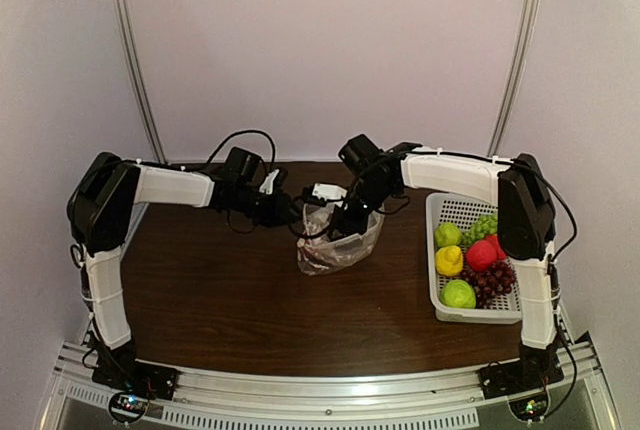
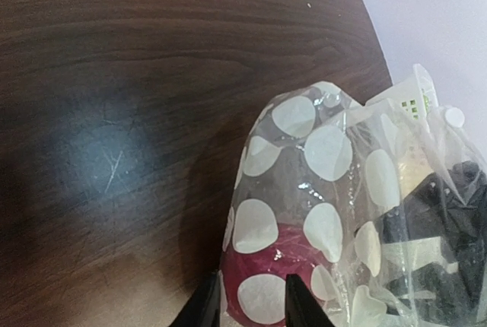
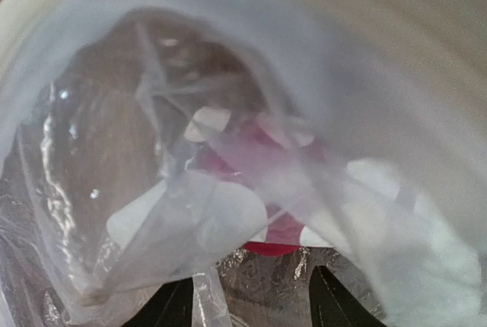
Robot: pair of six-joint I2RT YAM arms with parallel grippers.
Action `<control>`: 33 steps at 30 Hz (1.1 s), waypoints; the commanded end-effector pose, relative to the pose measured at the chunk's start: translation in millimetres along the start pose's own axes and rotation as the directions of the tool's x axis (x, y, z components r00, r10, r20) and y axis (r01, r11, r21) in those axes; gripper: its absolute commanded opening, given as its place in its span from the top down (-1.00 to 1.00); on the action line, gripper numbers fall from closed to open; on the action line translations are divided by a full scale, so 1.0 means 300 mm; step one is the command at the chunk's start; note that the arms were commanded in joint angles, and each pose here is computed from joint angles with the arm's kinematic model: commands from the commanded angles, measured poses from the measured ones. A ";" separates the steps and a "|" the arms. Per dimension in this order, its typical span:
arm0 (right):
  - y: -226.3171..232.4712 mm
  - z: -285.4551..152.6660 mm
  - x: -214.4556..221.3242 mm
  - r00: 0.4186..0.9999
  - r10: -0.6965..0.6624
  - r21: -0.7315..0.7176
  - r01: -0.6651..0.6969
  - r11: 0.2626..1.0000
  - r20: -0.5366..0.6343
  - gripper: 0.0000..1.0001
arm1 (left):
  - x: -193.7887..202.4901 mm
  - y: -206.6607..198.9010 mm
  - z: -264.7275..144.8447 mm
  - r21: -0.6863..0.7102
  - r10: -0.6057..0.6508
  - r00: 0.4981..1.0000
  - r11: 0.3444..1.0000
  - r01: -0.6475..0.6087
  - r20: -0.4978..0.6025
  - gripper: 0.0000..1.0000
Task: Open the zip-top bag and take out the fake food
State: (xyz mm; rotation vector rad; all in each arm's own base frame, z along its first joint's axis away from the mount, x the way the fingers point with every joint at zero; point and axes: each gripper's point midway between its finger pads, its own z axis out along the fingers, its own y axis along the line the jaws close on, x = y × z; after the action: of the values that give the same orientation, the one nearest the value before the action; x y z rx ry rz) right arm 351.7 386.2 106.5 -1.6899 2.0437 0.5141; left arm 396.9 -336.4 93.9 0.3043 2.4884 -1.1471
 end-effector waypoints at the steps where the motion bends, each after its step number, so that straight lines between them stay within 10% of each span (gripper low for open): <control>1: -0.016 0.055 -0.033 1.000 0.025 -0.010 -0.024 1.000 0.019 -0.09 | -0.001 -0.026 0.066 0.064 0.014 1.000 0.998 -0.014 -0.002 0.46; 18: -0.015 0.205 0.004 0.997 0.078 -0.065 -0.079 0.995 -0.007 -0.76 | 0.070 -0.039 0.160 0.087 0.009 0.999 0.996 -0.006 -0.038 1.00; 24: -0.016 0.179 -0.001 0.996 0.086 -0.041 -0.086 0.995 -0.001 -0.43 | 0.067 -0.053 0.153 0.086 0.030 0.998 0.996 -0.025 -0.048 1.00; 33: 0.041 0.035 0.032 0.993 0.115 -0.015 -0.114 0.993 0.027 -0.19 | 0.091 -0.080 -0.042 0.003 0.118 0.990 0.993 -0.119 0.079 0.29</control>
State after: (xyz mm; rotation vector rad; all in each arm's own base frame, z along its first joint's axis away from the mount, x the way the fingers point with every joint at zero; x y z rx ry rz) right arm 346.2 391.5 66.3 -1.6057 2.1675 0.5924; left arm 370.2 -353.6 69.6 0.3724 2.5028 -1.1401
